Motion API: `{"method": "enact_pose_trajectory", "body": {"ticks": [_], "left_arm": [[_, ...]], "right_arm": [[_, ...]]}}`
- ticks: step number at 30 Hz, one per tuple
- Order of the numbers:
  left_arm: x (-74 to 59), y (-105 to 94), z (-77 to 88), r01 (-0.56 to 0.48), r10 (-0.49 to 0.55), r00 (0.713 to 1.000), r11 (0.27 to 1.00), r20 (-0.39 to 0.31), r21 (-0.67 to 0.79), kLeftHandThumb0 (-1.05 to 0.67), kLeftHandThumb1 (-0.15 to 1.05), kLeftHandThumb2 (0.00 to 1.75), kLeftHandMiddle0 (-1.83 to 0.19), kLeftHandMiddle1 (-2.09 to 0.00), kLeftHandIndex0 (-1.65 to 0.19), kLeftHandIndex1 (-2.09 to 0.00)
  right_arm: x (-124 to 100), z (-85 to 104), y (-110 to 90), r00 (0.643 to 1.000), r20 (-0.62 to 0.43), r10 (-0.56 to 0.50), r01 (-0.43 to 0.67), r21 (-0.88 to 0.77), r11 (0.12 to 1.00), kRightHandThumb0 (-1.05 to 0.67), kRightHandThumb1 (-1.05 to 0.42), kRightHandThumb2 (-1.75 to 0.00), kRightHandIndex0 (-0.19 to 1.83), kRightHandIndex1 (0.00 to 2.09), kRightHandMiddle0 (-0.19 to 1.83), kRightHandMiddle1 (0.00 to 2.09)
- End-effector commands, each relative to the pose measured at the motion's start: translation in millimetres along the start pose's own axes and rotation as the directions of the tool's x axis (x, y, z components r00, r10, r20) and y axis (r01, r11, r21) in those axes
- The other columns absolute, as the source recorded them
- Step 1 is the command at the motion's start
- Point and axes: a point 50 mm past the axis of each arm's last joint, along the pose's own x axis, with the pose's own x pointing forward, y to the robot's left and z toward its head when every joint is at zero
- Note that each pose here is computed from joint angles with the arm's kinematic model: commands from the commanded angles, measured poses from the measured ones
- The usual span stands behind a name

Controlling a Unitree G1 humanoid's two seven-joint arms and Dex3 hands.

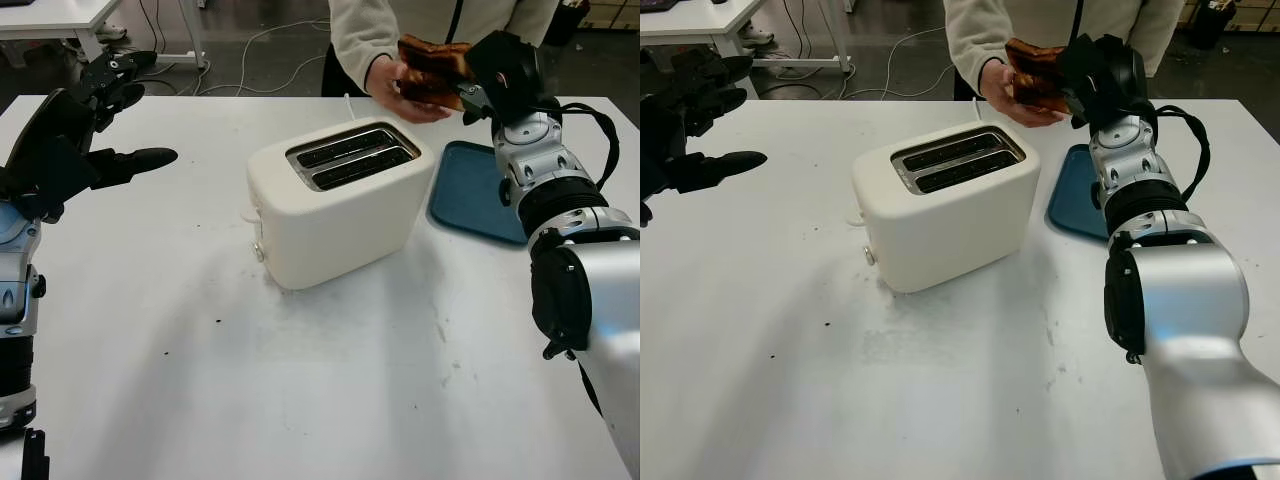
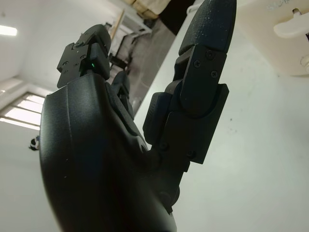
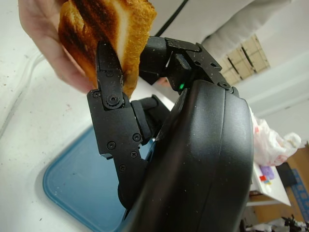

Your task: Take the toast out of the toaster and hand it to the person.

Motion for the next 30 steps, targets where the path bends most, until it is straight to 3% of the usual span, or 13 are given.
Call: {"method": "enact_pose_trajectory", "body": {"ticks": [1,6,13,14,15,16,17,18,19,21,23,25,30], "left_arm": [[-2.5,-0.4,-2.8,0.0,0.0,1.0,1.0,-0.007,-0.003,-0.9,0.89,0.0,0.0,-0.37,0.0,-0.37],[-2.9,-0.6,-2.7,-0.001,0.001,1.0,1.0,-0.011,-0.003,-0.9,0.89,0.0,0.0,-0.37,0.0,-0.38],[-2.6,-0.5,-3.2,-0.002,0.002,1.0,1.0,-0.012,-0.005,-0.91,0.89,0.0,0.0,-0.35,0.0,-0.37],[-2.6,-0.5,-3.2,-0.001,0.001,1.0,1.0,-0.012,-0.003,-0.91,0.89,0.0,0.0,-0.35,0.0,-0.37],[-2.5,-0.5,-3.1,-0.001,0.001,1.0,1.0,-0.007,-0.003,-0.91,0.89,0.0,0.0,-0.35,0.0,-0.37],[-2.5,-0.5,-3.2,-0.001,0.001,1.0,1.0,-0.004,-0.006,-0.9,0.89,0.0,0.0,-0.36,0.0,-0.37],[-2.4,-0.4,-3.2,-0.001,0.001,1.0,1.0,-0.003,-0.009,-0.9,0.89,0.0,0.0,-0.36,0.0,-0.37],[-2.4,-0.3,-3.1,-0.001,0.001,1.0,1.0,-0.003,-0.01,-0.89,0.88,0.0,0.0,-0.36,0.0,-0.38],[-2.3,-0.3,-2.9,0.0,0.0,1.0,1.0,-0.004,-0.009,-0.89,0.88,0.0,0.0,-0.35,0.0,-0.37],[-2.2,-0.3,-2.2,0.003,-0.003,1.0,1.0,-0.007,-0.003,-0.89,0.89,0.0,0.0,-0.35,0.0,-0.37],[-2.0,-0.4,-1.6,0.004,-0.004,1.0,1.0,-0.007,0.0,-0.89,0.89,0.0,0.0,-0.35,0.0,-0.37],[-1.8,-0.5,-1.3,0.001,-0.001,1.0,1.0,-0.005,-0.002,-0.89,0.89,0.0,0.0,-0.36,0.0,-0.37],[-1.8,-0.4,-1.0,0.0,0.0,1.0,1.0,-0.002,0.003,-0.89,0.89,0.0,0.0,-0.37,0.0,-0.38]], "right_arm": [[-0.3,-1.1,2.2,1.0,-0.012,0.01,-0.01,-0.003,1.0,-0.35,-0.92,-0.3,0.89,1.75,0.54,1.75],[-0.4,-0.8,3.0,1.0,-0.022,-0.006,0.005,-0.013,1.0,-0.34,-0.92,-0.25,0.8,1.75,0.47,1.71],[-0.6,-0.2,5.1,0.999,-0.041,-0.009,0.01,0.018,1.0,-0.28,-0.92,-0.25,0.86,1.75,0.49,1.64],[-0.6,-0.8,5.0,0.999,-0.04,0.005,-0.003,0.032,0.999,-0.27,-0.92,-0.25,0.84,1.75,0.43,1.51],[-0.5,-1.5,4.6,0.999,-0.035,0.019,-0.018,0.028,0.999,-0.3,-0.92,-0.25,0.82,1.75,0.49,1.0],[-0.4,-1.9,3.9,0.999,-0.028,0.034,-0.034,0.002,0.999,-0.33,-0.92,-0.24,0.82,1.75,0.55,0.92],[-0.2,-2.0,3.3,0.999,-0.023,0.045,-0.046,-0.027,0.999,-0.4,-0.92,-0.21,0.81,1.7,0.63,1.03],[-0.1,-1.8,2.5,0.998,-0.017,0.053,-0.054,-0.069,0.996,-0.48,-0.92,-0.18,0.81,1.63,0.67,1.12],[0.1,-1.5,1.9,0.998,-0.011,0.061,-0.061,-0.096,0.993,-0.58,-0.92,-0.15,0.83,1.4,0.76,1.02],[0.4,-1.0,1.0,0.996,-0.003,0.092,-0.092,-0.105,0.99,-0.69,-0.92,-0.11,0.81,1.0,0.84,0.71],[0.5,-0.2,0.9,0.993,0.005,0.121,-0.119,-0.106,0.987,-0.77,-0.92,-0.08,0.84,0.46,0.92,0.29],[0.6,0.9,1.0,0.99,0.011,0.144,-0.143,-0.056,0.988,-0.78,-0.91,-0.05,0.76,0.16,0.85,0.07],[0.8,4.8,-0.5,0.984,0.046,0.169,-0.167,-0.046,0.985,-0.79,-0.92,-0.02,0.58,0.01,0.64,0.0]]}}
